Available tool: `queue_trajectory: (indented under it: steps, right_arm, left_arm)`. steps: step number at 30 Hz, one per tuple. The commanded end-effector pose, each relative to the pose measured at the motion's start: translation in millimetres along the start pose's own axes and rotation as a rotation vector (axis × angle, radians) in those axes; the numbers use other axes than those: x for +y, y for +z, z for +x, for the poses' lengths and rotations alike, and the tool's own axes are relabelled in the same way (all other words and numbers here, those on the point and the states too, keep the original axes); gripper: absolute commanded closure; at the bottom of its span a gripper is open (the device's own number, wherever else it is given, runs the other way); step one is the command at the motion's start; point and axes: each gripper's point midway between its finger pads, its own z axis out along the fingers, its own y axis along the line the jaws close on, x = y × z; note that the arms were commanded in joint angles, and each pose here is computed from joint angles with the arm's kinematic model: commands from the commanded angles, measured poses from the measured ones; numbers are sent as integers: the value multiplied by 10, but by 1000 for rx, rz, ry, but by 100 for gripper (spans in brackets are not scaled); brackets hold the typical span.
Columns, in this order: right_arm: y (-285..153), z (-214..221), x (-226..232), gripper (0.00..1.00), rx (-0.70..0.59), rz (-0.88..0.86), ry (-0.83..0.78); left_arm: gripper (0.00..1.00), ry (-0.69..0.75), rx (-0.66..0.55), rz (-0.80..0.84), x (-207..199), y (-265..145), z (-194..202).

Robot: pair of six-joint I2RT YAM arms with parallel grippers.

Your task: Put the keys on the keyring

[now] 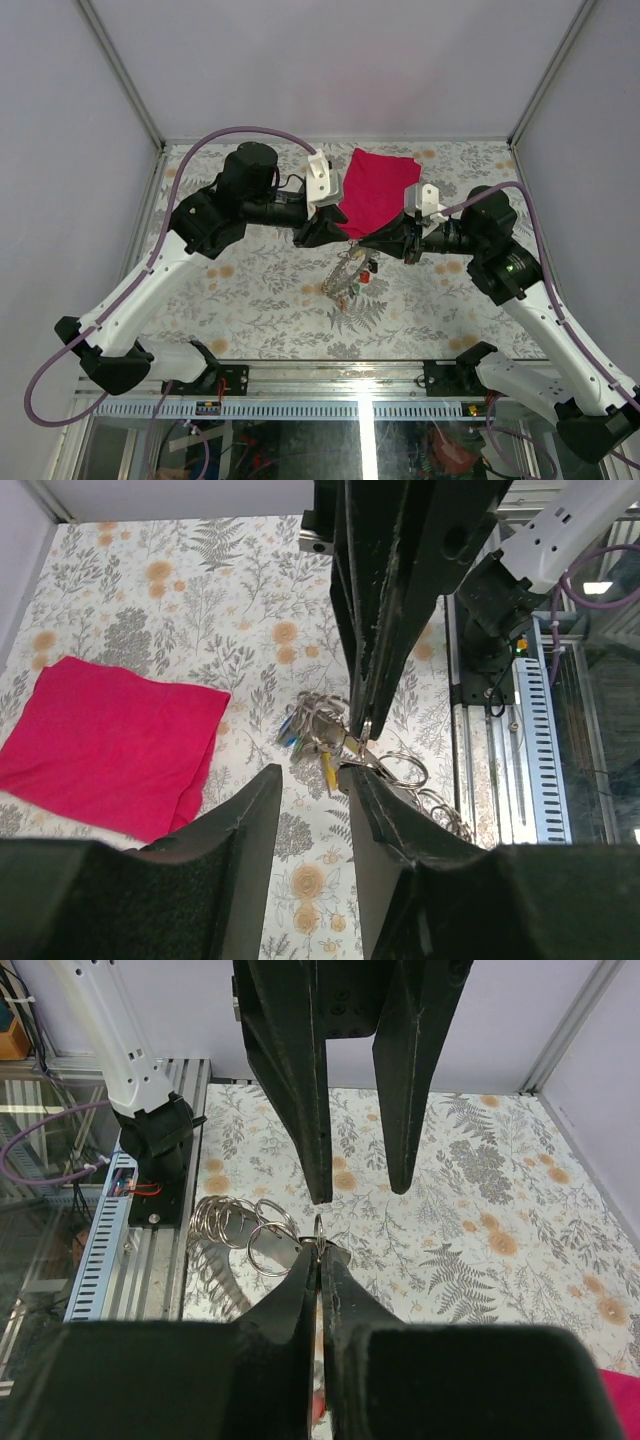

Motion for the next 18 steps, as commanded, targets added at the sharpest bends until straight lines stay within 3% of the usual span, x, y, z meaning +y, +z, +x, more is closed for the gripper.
queue_trajectory:
  steps: [1,14,18]
  right_arm:
    - [-55,-442,10,100,-97,12,-118]
    - [-74,-519,10,100,-118,25,-127]
    - [-76,-537,18,100,-126,24,-130]
  left_arm:
    - [65,37,-93,57,-89,-37,-211]
    - [66,7,-75,112,-124,52,-106]
    - [71,-3,-63,118,-116,85,-59]
